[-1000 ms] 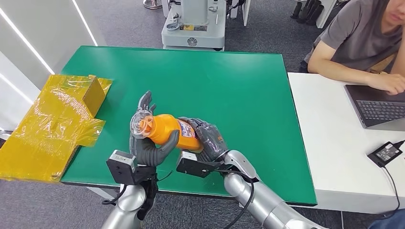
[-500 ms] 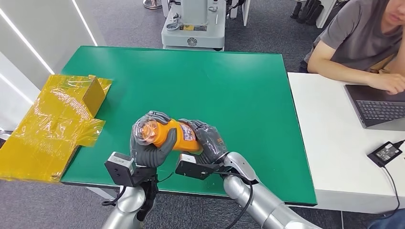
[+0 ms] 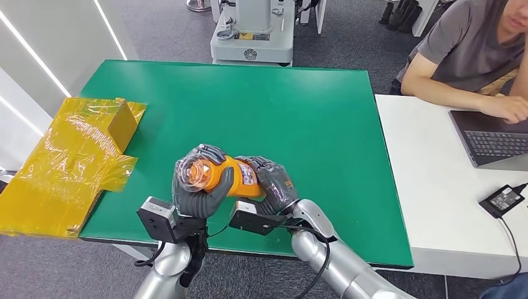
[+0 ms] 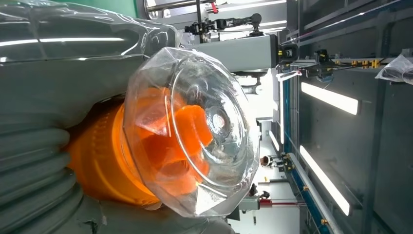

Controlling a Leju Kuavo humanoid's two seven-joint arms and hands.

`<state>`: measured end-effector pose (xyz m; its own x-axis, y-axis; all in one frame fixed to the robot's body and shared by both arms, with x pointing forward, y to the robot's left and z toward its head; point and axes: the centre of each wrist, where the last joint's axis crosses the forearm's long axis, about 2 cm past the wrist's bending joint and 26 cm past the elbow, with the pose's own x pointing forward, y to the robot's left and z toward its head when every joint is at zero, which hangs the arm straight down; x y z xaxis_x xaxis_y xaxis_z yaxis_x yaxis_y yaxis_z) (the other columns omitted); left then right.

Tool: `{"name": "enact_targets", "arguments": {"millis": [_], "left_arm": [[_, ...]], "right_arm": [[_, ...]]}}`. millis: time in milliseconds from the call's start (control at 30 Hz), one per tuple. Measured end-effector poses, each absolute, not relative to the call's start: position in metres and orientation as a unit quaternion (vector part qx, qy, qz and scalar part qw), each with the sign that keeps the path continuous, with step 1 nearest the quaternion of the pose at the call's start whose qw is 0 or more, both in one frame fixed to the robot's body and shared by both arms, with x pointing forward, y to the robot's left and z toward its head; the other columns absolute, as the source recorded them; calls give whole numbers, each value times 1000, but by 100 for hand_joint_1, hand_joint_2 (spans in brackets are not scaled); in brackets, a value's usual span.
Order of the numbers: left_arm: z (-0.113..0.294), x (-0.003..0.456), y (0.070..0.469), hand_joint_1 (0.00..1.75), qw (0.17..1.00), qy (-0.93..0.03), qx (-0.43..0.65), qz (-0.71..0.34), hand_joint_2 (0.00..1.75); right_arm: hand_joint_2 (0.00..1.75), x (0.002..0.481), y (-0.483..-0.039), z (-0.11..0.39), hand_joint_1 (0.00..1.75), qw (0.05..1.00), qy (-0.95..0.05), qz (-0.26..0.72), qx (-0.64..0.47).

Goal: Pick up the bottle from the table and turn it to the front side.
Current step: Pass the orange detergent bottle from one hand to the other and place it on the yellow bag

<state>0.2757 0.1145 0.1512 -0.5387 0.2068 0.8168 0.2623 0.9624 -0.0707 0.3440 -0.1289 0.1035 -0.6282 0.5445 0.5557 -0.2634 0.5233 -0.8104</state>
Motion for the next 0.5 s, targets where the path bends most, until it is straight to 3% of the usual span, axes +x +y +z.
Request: {"name": "enact_targets", "arguments": {"millis": [67,100,500], "left_arm": [[152,276,114,175,460,-877,-135,-31,175],[152,276,114,175,460,-877,-135,-32,175],[157,282,116,175,454,-881,-132,-29,175]], "right_arm": [[175,343,-129,103,7,422,-767,475,-93],[175,342,-128,103,0,422,-768,473,-93],[175,334,-122,115,0,421,-806,407,-84]]}}
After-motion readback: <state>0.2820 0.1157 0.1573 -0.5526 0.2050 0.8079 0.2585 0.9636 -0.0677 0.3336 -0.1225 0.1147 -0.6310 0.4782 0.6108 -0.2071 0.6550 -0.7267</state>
